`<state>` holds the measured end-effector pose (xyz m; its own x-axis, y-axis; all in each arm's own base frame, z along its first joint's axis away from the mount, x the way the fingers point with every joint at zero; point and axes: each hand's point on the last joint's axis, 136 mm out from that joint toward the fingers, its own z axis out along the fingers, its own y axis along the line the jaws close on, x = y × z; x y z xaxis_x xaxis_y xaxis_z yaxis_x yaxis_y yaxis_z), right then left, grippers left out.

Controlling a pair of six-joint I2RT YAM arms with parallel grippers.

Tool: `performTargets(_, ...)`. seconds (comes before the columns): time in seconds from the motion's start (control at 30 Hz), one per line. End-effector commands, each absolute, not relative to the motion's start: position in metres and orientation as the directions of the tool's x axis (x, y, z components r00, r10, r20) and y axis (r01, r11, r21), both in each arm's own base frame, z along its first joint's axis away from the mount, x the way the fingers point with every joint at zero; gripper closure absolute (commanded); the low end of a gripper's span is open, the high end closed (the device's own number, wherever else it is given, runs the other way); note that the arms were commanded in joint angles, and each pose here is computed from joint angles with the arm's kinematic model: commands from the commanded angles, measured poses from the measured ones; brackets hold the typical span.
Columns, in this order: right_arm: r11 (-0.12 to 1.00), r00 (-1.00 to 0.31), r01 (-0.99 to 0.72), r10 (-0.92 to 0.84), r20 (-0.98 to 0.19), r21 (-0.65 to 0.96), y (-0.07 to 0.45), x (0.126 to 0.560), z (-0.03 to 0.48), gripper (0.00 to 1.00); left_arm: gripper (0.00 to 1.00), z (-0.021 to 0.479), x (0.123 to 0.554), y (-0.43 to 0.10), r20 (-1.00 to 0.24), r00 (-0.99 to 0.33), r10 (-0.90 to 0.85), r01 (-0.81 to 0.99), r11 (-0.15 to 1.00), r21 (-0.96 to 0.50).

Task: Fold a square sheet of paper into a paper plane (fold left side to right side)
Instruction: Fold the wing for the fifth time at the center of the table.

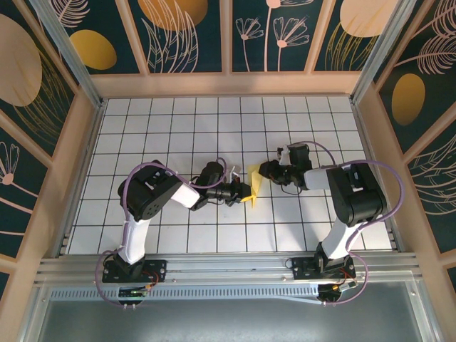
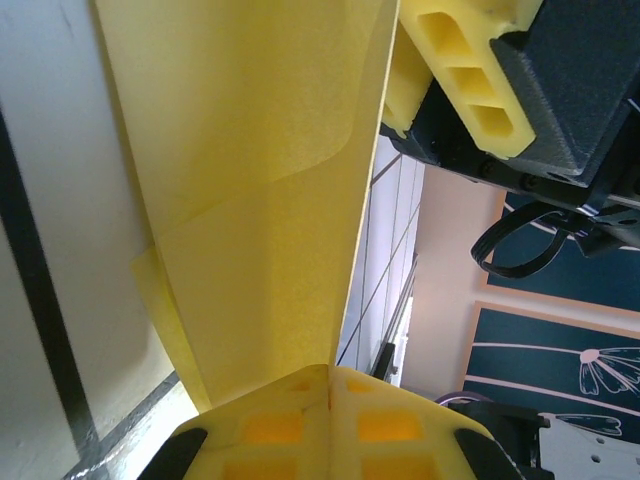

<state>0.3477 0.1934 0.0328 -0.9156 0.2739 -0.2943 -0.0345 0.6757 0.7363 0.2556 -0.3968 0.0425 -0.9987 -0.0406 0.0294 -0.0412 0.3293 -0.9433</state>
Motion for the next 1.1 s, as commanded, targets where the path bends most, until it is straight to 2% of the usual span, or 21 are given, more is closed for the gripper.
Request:
performTargets(0.0,0.702,-0.924,-0.009,0.267,-0.275,0.712,0.195,0.349,0.024,0.65,1.00,0.041,0.256,-0.396,0.027,-0.999,-0.034,-0.037,0.312,-0.949)
performTargets(0.17,0.731,-0.932,0.009,0.253,-0.259,0.682,0.195,0.347,0.014,0.65,1.00,0.038,0.255,-0.395,0.030,-0.999,-0.036,-0.040,0.316,-0.948)
performTargets(0.47,0.767,-0.942,0.027,0.233,-0.239,0.641,0.193,0.343,0.001,0.66,0.82,0.040,0.254,-0.394,0.016,-0.999,-0.033,-0.026,0.317,-0.948)
performTargets(0.77,0.764,-0.943,0.022,0.231,-0.241,0.645,0.194,0.343,0.001,0.66,0.65,0.049,0.263,-0.388,-0.035,-0.998,-0.043,0.016,0.371,-0.929)
performTargets(1.07,0.766,-0.942,0.023,0.231,-0.242,0.642,0.193,0.343,0.000,0.66,0.61,0.048,0.285,-0.382,-0.070,-0.996,-0.054,0.041,0.421,-0.906)
